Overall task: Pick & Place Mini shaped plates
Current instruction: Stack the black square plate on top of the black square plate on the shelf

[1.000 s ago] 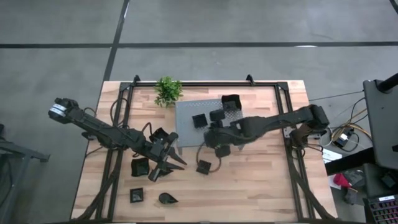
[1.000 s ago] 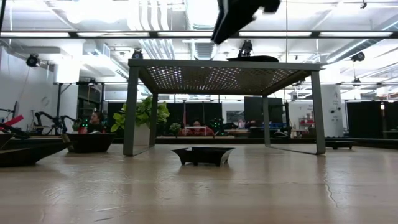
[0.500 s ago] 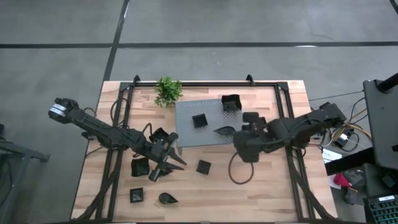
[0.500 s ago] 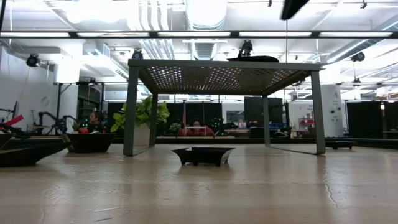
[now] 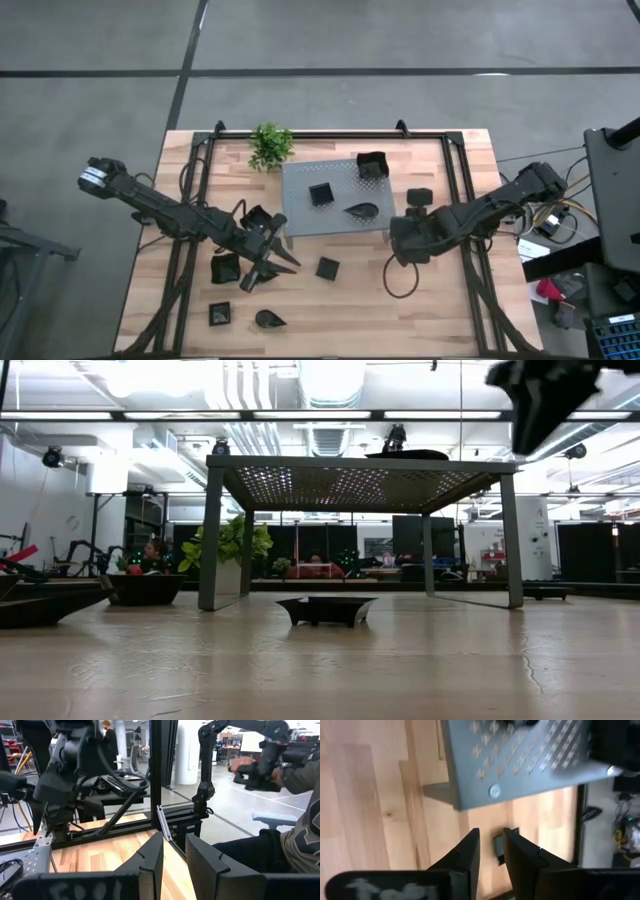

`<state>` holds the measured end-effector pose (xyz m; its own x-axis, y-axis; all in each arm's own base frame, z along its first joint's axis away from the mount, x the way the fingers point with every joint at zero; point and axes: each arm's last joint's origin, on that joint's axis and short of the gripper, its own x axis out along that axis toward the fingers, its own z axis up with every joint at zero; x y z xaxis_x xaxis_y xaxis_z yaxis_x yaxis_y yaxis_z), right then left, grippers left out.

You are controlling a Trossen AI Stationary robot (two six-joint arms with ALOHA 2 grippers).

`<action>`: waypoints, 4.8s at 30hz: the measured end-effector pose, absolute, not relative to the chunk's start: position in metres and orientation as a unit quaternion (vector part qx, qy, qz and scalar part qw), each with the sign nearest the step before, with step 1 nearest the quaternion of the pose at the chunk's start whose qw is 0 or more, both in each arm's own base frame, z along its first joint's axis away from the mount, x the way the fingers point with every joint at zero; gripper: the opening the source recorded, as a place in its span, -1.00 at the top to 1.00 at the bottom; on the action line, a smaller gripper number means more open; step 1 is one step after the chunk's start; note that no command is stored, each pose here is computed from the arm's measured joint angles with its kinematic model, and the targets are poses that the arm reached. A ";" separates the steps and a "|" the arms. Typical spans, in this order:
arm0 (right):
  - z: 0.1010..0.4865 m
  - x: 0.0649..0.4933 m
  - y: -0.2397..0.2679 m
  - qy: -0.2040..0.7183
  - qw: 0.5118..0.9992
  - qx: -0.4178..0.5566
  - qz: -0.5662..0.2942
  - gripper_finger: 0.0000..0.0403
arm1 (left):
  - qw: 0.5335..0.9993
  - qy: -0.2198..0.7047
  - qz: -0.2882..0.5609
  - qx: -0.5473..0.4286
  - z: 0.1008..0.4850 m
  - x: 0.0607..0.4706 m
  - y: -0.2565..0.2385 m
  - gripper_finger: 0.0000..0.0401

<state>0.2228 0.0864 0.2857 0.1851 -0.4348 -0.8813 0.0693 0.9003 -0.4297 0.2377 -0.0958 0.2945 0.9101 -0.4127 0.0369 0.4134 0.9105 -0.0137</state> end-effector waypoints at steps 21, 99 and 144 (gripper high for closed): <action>0.202 0.158 0.053 0.580 0.778 -0.031 -0.240 0.36 | 0.977 -0.015 -0.211 -0.008 0.294 0.238 -0.096 0.61; 0.153 0.123 -0.080 0.382 0.620 0.422 -0.540 0.37 | 0.977 -0.030 -0.212 -0.023 0.298 0.238 -0.096 0.61; 0.213 0.116 -0.080 0.420 0.642 0.408 -0.495 0.95 | 0.977 -0.021 -0.212 -0.027 0.296 0.238 -0.096 0.61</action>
<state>0.1158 -0.0803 0.2131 0.1578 -0.2926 -0.9431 0.9782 0.1773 0.1086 0.2377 -0.0957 0.2959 0.9097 -0.4122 0.0515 0.4144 0.9091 -0.0434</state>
